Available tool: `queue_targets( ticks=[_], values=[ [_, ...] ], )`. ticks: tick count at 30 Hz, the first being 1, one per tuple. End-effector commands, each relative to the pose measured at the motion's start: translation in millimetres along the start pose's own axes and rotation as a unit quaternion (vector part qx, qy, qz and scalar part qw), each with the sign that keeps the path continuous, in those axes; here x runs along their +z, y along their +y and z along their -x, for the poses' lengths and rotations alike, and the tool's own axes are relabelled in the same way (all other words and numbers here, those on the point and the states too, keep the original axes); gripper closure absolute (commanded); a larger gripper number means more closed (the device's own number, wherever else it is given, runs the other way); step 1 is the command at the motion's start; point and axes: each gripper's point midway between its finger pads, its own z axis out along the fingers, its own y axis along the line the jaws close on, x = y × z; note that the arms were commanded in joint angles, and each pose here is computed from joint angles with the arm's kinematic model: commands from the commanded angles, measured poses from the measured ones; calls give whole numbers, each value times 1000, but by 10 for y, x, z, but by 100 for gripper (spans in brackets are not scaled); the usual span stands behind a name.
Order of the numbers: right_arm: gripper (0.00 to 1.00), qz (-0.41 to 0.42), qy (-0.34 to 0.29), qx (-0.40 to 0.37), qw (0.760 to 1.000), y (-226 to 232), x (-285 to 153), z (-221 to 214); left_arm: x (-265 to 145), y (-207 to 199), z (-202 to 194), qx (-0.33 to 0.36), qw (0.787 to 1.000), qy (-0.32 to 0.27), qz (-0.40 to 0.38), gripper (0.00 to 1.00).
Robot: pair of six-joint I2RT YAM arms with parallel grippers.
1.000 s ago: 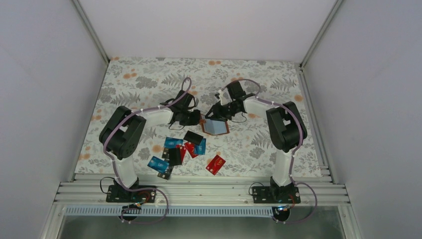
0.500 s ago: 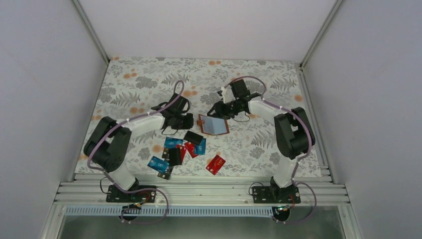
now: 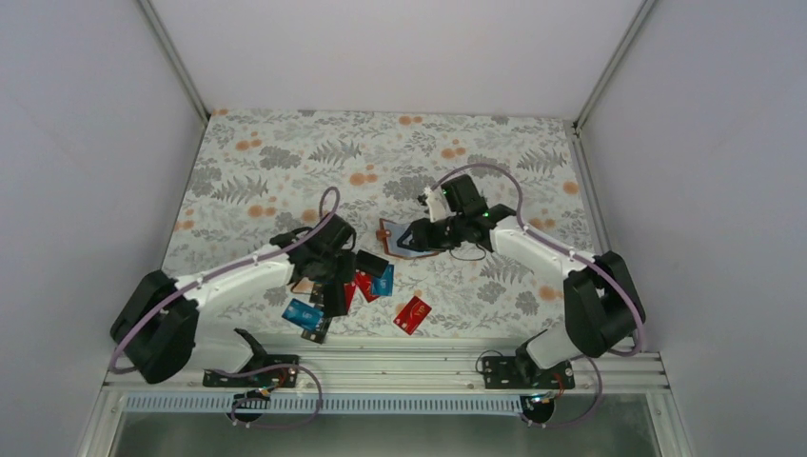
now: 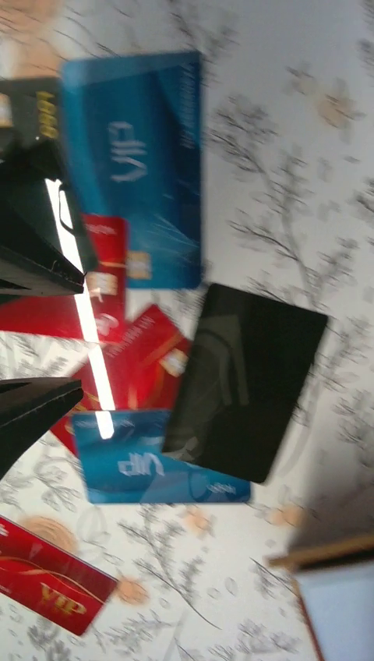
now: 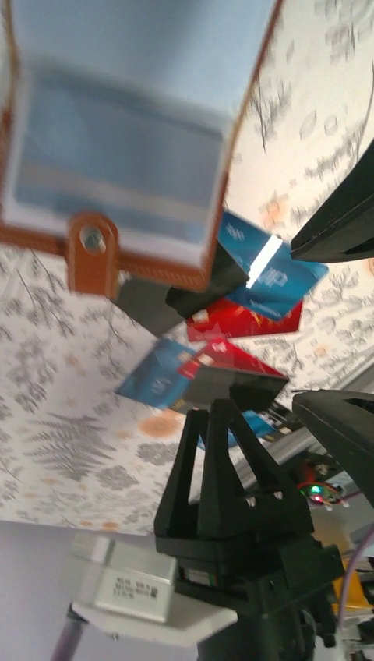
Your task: Put the credit cards into the card holder
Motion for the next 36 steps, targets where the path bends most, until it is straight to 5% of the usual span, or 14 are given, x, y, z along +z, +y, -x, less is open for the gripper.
queue_targets(
  ticks=[1, 13, 23, 36],
  values=[
    [56, 12, 4, -16, 1000, 273, 54, -179, -165, 286, -345, -49, 998, 14, 47, 69],
    [57, 14, 39, -44, 998, 361, 346, -315, -468, 708, -1031, -149, 985, 48, 67, 42],
    [56, 19, 52, -50, 997, 347, 462, -353, -424, 710, -1284, -93, 987, 91, 95, 18],
    [56, 13, 52, -53, 997, 323, 398, -414, -124, 611, -1550, -11, 978, 144, 149, 16]
  ],
)
